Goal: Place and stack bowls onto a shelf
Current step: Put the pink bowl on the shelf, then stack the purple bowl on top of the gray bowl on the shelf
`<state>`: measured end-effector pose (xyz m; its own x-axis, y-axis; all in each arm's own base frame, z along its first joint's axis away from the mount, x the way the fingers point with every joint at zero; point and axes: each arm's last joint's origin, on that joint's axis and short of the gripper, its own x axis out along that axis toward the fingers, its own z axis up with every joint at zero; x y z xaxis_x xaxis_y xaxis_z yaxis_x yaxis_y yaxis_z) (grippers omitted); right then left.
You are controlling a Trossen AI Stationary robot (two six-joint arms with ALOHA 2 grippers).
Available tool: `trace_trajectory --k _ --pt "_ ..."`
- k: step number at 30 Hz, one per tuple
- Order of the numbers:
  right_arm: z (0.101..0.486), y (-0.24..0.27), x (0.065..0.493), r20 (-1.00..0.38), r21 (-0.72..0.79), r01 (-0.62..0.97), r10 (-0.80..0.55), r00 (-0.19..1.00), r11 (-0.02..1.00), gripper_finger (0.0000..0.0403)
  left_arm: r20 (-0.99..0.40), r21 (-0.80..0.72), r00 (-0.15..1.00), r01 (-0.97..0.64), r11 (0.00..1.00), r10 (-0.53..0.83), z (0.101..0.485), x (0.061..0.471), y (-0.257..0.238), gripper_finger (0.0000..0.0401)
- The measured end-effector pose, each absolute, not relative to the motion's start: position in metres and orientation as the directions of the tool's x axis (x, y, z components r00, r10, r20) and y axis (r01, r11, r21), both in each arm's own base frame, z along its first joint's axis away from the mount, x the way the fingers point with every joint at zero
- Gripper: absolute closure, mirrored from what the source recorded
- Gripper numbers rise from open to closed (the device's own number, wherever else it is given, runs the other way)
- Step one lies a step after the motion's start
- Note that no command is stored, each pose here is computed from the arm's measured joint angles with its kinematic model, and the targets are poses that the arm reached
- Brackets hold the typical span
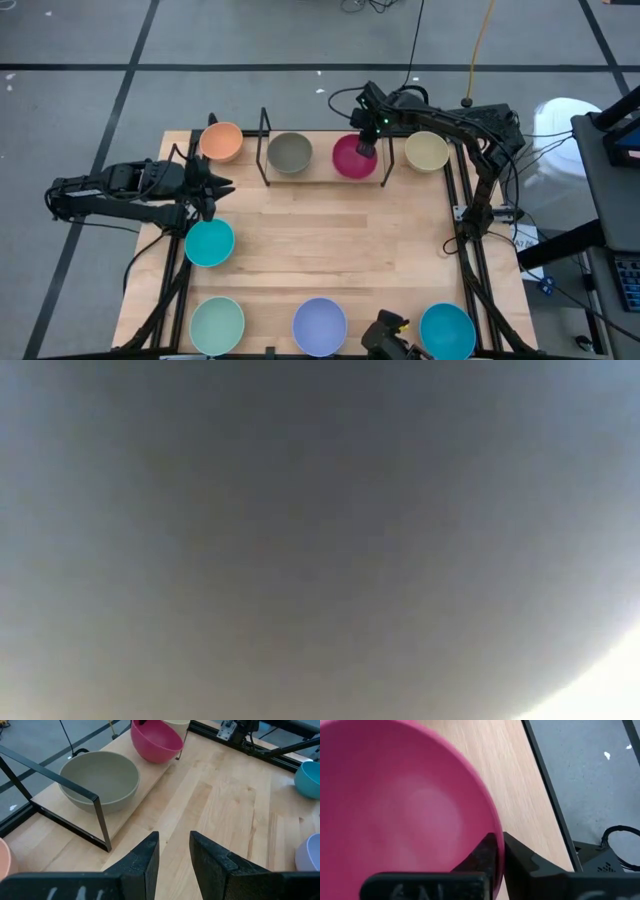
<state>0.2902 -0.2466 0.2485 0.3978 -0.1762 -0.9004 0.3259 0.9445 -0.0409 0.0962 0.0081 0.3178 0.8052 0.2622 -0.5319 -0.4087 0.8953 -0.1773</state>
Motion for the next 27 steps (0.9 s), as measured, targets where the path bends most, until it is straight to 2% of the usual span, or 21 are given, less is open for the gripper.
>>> trace_trajectory --k 18,22,27 --pt "0.255 -0.249 0.296 -0.849 -0.097 0.308 -0.240 0.470 0.946 0.0289 -0.533 -0.216 0.805 -0.429 0.877 0.262 0.318 0.096 0.008 0.0288" --pt "0.278 -0.241 0.292 -0.804 -0.136 0.290 -0.277 0.526 0.947 0.0287 -0.532 -0.227 0.805 -0.435 0.871 0.262 0.318 0.096 0.008 0.0288" --pt "0.325 -0.216 0.277 -0.720 -0.209 0.257 -0.326 0.612 0.944 0.0287 -0.534 -0.277 0.804 -0.458 0.845 0.261 0.318 0.097 0.008 0.0288"
